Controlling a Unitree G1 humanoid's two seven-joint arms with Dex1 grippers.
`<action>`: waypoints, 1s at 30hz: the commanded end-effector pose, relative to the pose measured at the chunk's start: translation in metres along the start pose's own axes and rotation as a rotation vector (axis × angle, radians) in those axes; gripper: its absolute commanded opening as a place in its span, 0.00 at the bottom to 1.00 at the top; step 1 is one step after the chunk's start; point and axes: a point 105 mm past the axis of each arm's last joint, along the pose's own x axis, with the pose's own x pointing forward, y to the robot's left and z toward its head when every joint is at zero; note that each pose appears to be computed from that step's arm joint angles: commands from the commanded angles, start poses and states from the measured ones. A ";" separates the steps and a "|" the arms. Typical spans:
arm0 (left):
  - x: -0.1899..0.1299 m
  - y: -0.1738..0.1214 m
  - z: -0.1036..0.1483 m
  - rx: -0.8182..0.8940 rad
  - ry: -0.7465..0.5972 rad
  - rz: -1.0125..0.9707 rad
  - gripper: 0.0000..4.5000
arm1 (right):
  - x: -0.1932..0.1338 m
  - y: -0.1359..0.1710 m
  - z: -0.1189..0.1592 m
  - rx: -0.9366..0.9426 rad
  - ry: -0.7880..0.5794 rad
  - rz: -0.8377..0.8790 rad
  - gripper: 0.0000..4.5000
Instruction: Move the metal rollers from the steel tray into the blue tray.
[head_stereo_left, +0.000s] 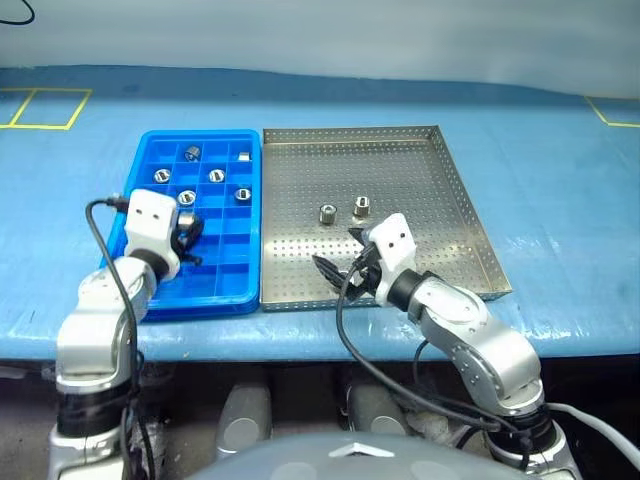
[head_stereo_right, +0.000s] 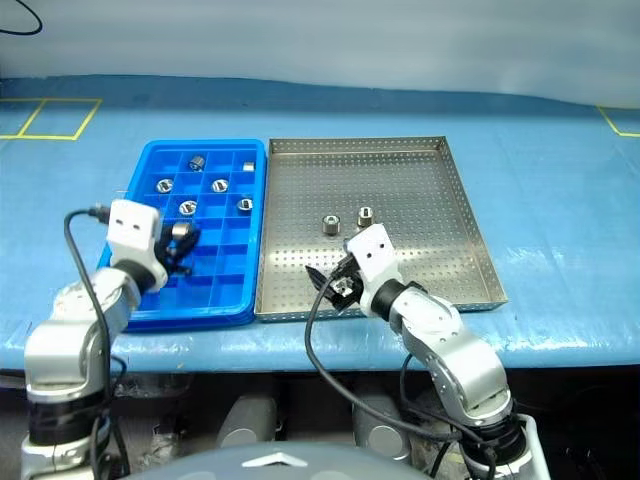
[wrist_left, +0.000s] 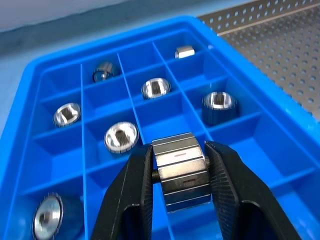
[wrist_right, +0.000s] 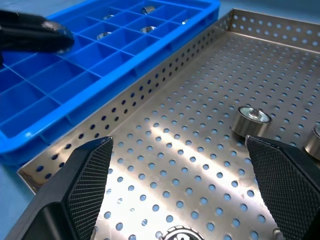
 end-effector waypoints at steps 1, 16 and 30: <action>-0.011 0.007 0.007 0.013 -0.068 0.035 0.29 | 0.000 0.006 0.011 -0.033 -0.060 0.045 1.00; -0.015 0.012 -0.007 -0.032 -0.007 0.070 0.66 | -0.002 0.003 0.006 -0.028 -0.050 0.023 1.00; 0.018 -0.092 0.085 0.097 -0.216 -0.604 0.94 | -0.017 -0.008 0.012 -0.048 -0.108 -0.041 1.00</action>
